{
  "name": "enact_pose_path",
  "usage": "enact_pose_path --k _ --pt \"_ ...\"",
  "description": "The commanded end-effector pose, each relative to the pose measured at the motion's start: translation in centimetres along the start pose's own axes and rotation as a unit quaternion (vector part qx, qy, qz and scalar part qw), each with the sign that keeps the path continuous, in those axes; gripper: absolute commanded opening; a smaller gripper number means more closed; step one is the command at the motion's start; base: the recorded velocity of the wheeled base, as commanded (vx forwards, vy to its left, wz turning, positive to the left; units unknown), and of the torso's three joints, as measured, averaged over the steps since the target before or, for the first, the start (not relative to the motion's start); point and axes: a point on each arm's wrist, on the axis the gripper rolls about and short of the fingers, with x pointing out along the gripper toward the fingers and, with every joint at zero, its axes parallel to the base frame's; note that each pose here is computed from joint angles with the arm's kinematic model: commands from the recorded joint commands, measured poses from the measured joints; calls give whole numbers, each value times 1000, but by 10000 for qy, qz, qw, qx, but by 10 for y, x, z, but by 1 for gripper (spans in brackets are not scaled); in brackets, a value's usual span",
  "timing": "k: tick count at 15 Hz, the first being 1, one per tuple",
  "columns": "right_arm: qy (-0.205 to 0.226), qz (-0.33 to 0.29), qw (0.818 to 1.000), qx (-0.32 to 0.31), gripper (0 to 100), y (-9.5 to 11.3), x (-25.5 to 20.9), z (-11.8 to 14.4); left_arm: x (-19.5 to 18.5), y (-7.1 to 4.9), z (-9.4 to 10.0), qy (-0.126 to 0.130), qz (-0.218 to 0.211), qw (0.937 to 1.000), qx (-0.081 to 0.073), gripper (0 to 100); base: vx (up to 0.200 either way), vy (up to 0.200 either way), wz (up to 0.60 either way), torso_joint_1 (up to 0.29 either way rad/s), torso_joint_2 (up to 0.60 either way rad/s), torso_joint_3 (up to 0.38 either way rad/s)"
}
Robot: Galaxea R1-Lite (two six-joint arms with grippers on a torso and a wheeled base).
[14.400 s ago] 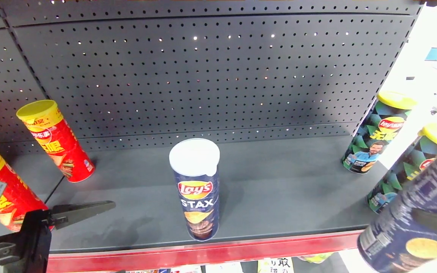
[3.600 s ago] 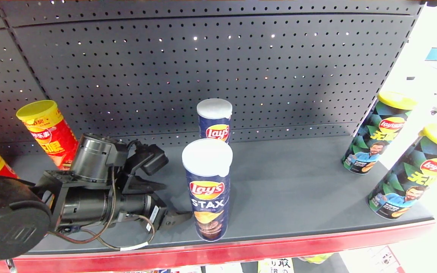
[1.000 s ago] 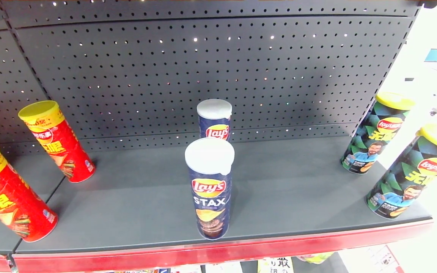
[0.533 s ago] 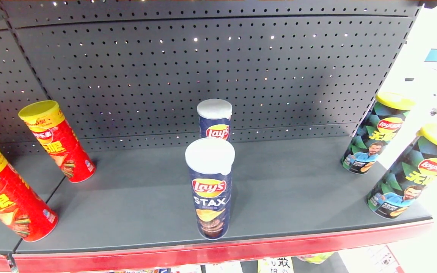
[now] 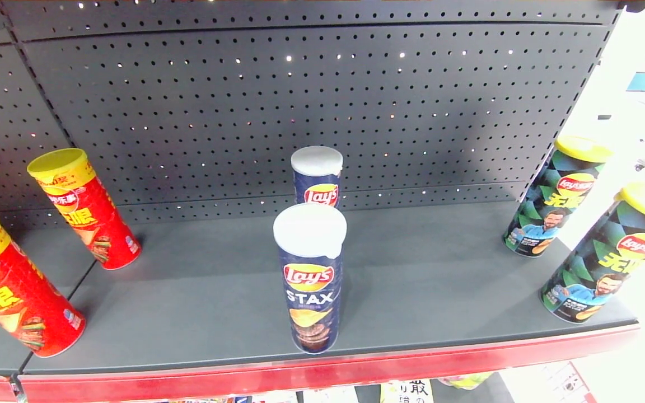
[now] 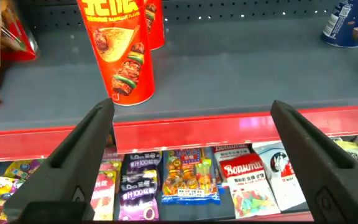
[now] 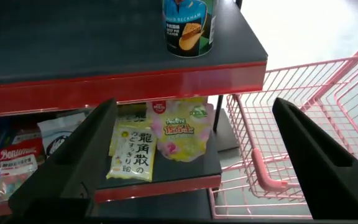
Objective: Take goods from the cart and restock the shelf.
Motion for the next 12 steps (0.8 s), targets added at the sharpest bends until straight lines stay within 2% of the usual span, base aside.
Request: enact_pose_path --k 1,2,4,12 --pt "-92 388 9992 -26 100 -1 -2 0 0 0 0 8 4 10000 -6 100 0 0 0 0 0 0" --pt "-267 626 9977 -39 100 -2 -4 -1 0 0 0 8 4 10000 -14 100 0 0 0 0 0 0" --pt "-482 488 9976 -32 100 -2 -7 -3 0 0 0 8 12 10000 -37 100 0 0 0 0 0 0" --pt "-483 350 9982 -41 100 -2 -7 -3 0 0 0 16 4 10000 -52 100 0 0 0 0 0 0"
